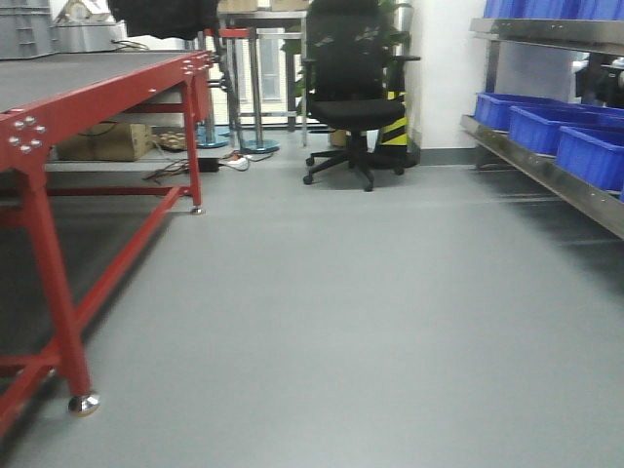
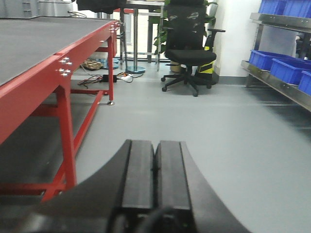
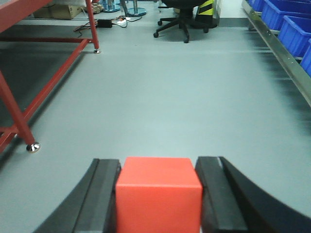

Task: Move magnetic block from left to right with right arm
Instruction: 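Drive the base away from the table carrying the cube in the right gripper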

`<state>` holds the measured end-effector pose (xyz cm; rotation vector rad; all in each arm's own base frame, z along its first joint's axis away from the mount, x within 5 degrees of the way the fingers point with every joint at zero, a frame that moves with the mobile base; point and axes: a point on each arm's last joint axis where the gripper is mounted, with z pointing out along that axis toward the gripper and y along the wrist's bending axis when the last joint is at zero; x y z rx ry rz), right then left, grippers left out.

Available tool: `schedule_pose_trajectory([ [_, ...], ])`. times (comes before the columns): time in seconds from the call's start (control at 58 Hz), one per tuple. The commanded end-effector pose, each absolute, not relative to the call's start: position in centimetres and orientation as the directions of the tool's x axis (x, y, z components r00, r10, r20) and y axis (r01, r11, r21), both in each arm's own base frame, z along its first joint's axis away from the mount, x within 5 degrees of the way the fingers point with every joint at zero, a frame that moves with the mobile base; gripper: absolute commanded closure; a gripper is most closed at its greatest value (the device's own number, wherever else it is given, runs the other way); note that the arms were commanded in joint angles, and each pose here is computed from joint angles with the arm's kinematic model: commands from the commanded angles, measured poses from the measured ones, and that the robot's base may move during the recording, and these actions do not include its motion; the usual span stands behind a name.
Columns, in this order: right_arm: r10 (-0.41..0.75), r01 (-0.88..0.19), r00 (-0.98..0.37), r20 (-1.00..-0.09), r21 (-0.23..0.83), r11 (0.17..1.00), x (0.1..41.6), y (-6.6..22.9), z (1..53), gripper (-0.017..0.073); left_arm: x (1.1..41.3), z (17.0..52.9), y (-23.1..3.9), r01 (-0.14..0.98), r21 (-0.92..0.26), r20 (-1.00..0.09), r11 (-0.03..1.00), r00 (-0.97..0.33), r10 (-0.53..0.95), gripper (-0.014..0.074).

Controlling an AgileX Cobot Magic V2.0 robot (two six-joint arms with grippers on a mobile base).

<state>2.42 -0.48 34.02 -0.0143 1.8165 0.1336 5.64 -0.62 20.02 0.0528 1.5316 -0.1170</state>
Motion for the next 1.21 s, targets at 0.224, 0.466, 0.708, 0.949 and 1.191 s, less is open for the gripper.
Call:
schedule_pose_trajectory([
  [0.224,0.056,-0.094,-0.151,-0.987,0.071,0.993,2.54,-0.45,35.54,0.0377,5.57,20.55,-0.53,0.104,-0.050,-0.991,0.993,0.117,-0.062,0.0720],
  [0.466,0.056,-0.094,-0.151,-0.987,0.071,0.993,2.54,-0.45,35.54,0.0377,5.57,20.55,-0.54,0.106,-0.050,-0.991,0.993,0.117,-0.062,0.0720],
  [0.708,0.056,-0.094,-0.151,-0.987,0.071,0.993,2.54,-0.45,35.54,0.0377,5.57,20.55,-0.54,0.106,-0.050,-0.991,0.993,0.117,-0.062,0.0720],
  [0.949,0.056,-0.094,-0.151,-0.987,0.071,0.993,2.54,-0.45,35.54,0.0377,5.57,20.55,-0.54,0.106,-0.050,-0.991,0.993,0.117,-0.062,0.0720],
  [1.191,0.056,-0.094,-0.151,-0.987,0.071,0.993,2.54,-0.45,35.54,0.0377,5.57,20.55,-0.54,0.106,-0.050,-0.991,0.993,0.117,-0.062,0.0720],
])
